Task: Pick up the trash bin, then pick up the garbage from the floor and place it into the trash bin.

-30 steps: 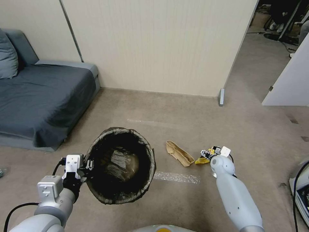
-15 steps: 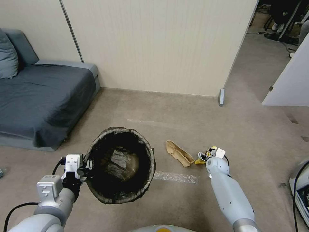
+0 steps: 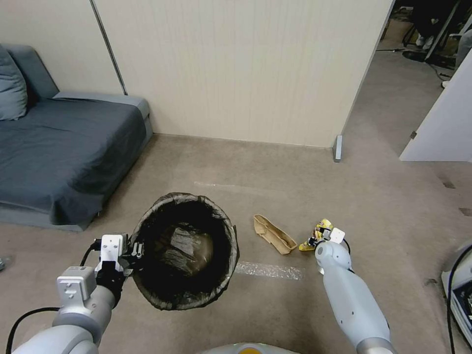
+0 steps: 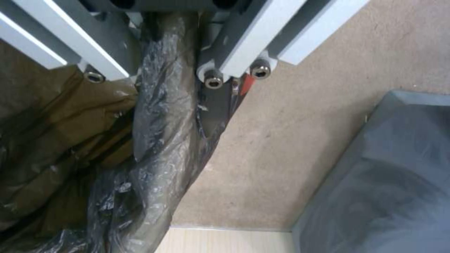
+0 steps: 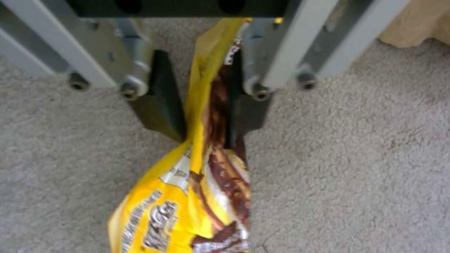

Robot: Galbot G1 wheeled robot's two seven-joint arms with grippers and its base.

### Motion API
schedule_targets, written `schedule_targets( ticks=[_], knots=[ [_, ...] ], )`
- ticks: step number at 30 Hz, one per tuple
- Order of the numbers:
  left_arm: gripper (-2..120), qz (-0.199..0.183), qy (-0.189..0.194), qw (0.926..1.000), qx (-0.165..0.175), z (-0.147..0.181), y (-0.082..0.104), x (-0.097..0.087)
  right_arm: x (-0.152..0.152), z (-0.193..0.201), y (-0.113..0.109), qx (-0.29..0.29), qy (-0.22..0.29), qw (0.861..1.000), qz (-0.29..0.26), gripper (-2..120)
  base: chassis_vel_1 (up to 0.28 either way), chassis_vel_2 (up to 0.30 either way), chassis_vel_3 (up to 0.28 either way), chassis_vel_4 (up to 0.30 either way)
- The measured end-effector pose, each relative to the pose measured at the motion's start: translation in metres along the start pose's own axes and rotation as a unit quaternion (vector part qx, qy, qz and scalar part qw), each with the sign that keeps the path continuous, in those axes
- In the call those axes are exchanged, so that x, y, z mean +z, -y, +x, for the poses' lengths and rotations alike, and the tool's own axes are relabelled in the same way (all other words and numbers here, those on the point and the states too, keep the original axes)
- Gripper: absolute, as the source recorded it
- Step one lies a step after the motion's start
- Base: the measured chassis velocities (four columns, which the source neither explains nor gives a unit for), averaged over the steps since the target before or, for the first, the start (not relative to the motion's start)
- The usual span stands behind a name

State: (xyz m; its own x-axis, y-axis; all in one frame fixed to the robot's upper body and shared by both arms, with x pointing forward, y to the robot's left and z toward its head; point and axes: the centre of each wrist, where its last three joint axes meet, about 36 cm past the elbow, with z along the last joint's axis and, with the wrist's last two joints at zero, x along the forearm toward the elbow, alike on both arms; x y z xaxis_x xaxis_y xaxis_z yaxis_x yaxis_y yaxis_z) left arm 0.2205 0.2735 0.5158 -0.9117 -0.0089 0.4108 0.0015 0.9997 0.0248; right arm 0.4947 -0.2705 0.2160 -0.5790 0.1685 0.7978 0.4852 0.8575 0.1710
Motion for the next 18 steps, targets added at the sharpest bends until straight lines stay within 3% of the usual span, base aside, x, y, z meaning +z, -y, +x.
schedule_targets(
  ticks=[6,14,18],
  knots=[
    [0,0.001,-0.002,1.0000,0.002,0.000,0.001,0.001,0.001,0.001,0.004,-0.001,0.007,1.000,0.000,1,0.000,0.000,0.000,0.000],
    [0,0.000,-0.003,1.0000,-0.001,0.001,-0.001,0.001,-0.020,0.015,0.007,-0.008,0.056,0.998,0.009,0,0.000,0.000,0.000,0.000],
    [0,0.000,-0.004,1.0000,0.000,0.001,0.000,0.001,-0.057,0.058,0.006,-0.045,0.125,0.991,0.019,0,0.000,0.000,0.000,0.000]
  ],
)
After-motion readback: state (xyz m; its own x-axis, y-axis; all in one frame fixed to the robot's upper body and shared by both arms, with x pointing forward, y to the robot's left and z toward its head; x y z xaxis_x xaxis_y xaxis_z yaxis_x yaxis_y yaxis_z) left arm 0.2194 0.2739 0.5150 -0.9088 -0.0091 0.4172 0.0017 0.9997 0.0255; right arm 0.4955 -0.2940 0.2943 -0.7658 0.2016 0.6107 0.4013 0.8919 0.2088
